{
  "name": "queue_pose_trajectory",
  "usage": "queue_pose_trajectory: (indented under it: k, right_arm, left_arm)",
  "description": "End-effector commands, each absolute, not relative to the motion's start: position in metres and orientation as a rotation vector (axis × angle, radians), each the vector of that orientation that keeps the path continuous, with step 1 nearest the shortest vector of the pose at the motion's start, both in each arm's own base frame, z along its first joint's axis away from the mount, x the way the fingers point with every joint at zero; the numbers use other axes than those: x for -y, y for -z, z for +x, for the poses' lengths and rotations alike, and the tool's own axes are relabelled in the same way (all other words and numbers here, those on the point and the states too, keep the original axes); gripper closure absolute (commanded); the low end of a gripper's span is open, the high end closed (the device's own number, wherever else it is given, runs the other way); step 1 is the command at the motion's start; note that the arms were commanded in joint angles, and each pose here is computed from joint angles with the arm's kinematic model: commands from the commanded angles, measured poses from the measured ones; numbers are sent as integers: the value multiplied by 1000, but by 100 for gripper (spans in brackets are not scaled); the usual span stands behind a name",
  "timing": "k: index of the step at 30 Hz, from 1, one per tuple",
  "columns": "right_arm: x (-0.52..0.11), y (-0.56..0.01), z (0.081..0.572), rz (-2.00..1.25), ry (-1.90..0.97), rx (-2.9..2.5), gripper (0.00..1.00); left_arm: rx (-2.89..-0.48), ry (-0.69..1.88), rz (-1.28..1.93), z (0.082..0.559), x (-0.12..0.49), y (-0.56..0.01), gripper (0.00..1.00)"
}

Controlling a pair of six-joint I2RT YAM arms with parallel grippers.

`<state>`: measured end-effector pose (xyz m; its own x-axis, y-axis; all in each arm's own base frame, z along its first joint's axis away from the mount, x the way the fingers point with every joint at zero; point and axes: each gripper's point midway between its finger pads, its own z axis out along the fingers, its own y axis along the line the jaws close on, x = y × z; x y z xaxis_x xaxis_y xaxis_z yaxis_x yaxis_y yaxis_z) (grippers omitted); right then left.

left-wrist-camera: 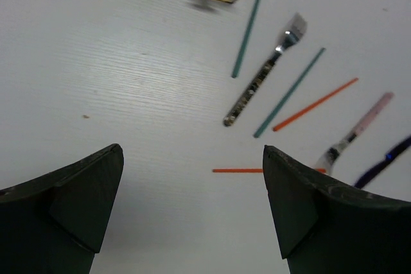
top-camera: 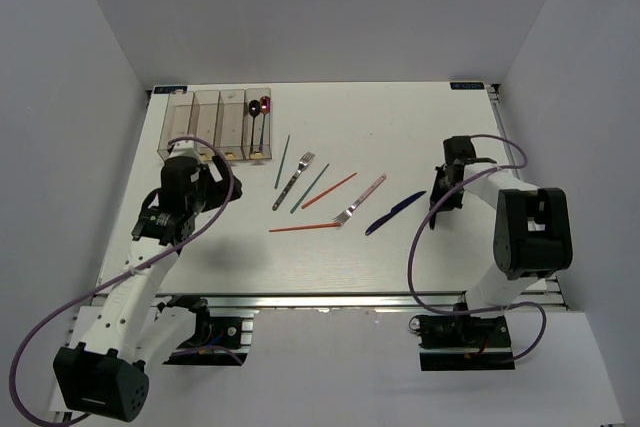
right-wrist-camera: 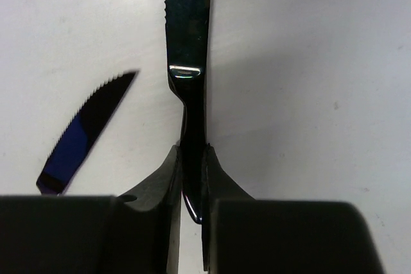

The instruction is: Sort the eating utensils into containers

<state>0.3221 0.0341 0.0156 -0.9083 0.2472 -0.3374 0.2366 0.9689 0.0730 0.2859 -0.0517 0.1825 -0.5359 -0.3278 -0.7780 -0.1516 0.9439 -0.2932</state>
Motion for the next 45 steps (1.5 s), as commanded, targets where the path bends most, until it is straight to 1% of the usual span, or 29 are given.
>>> queue_pose_trajectory:
  k: [1, 2, 4, 5, 6, 8, 10, 13, 14, 16, 17, 19, 21, 24, 25, 27, 28, 36, 41, 42, 44, 45]
  right_arm:
    - [-53, -21, 301, 274, -178, -2771, 100]
    - [-55, -36, 304, 259, -197, -2716, 100]
    - [-66, -46, 302, 234, -278, -2689, 100]
    - [-70, -51, 301, 223, -299, -2675, 100]
    - [-73, -60, 302, 208, -321, -2645, 100]
    - [-82, -68, 299, 170, -342, -2624, 100]
    - [-90, -74, 297, 138, -360, -2609, 100]
    - [-119, -89, 294, 41, -415, -2558, 100]
    - [-140, -95, 288, -19, -451, -2544, 100]
    - [-161, -103, 284, -60, -498, -2526, 100]
    - [-176, -112, 282, -99, -539, -2499, 100]
    - [-196, -124, 276, -115, -619, -2478, 100]
    - [-212, -138, 275, -148, -679, -2450, 100]
    - [-239, -155, 268, -226, -728, -2439, 100]
    - [-250, -159, 262, -257, -756, -2433, 100]
    - [-262, -168, 259, -280, -806, -2411, 100]
    - [-273, -173, 253, -308, -858, -2402, 100]
    - [-310, -185, 239, -410, -1016, -2376, 100]
    - [-328, -197, 231, -474, -1059, -2353, 100]
    - [-330, -198, 229, -484, -1063, -2352, 100]
    - [-337, -201, 226, -511, -1074, -2348, 100]
    - [-338, -201, 224, -522, -1068, -2351, 100]
  left_arm:
    - [-2102, 522, -258, 288, 94, -205, 2]
    - [-2103, 673, -242, 283, 115, -210, 2]
    - [-2038, 816, -224, 286, 133, -221, 2]
    - [-2023, 933, -238, 282, 146, -227, 2]
    - [-1967, 991, -229, 286, 152, -233, 2]
    - [-1928, 1128, -250, 284, 165, -241, 2]
    - [-1864, 1183, -253, 289, 172, -247, 2]
    - [-1864, 1257, -322, 295, 188, -239, 2]
    - [-1834, 1281, -318, 301, 194, -241, 2]
    - [-1807, 1357, -323, 300, 214, -241, 2]
    - [-1777, 1381, -306, 307, 223, -244, 2]
    - [-1785, 1382, -273, 313, 240, -248, 2]
    - [-1877, 1342, -294, 319, 248, -226, 2]
    - [-1879, 1360, -291, 319, 255, -220, 2]
    - [-1884, 1360, -287, 319, 258, -218, 5]
    - [-1901, 1354, -282, 318, 261, -213, 7]
    - [-1902, 1360, -275, 318, 263, -211, 13]
    - [-1857, 1424, -153, 315, 276, -219, 17]
    - [-1894, 1424, -152, 317, 280, -206, 28]
    - [-1897, 1427, -149, 317, 280, -204, 33]
    - [-1914, 1419, -149, 317, 281, -199, 37]
    - [-1917, 1414, -152, 318, 281, -197, 45]
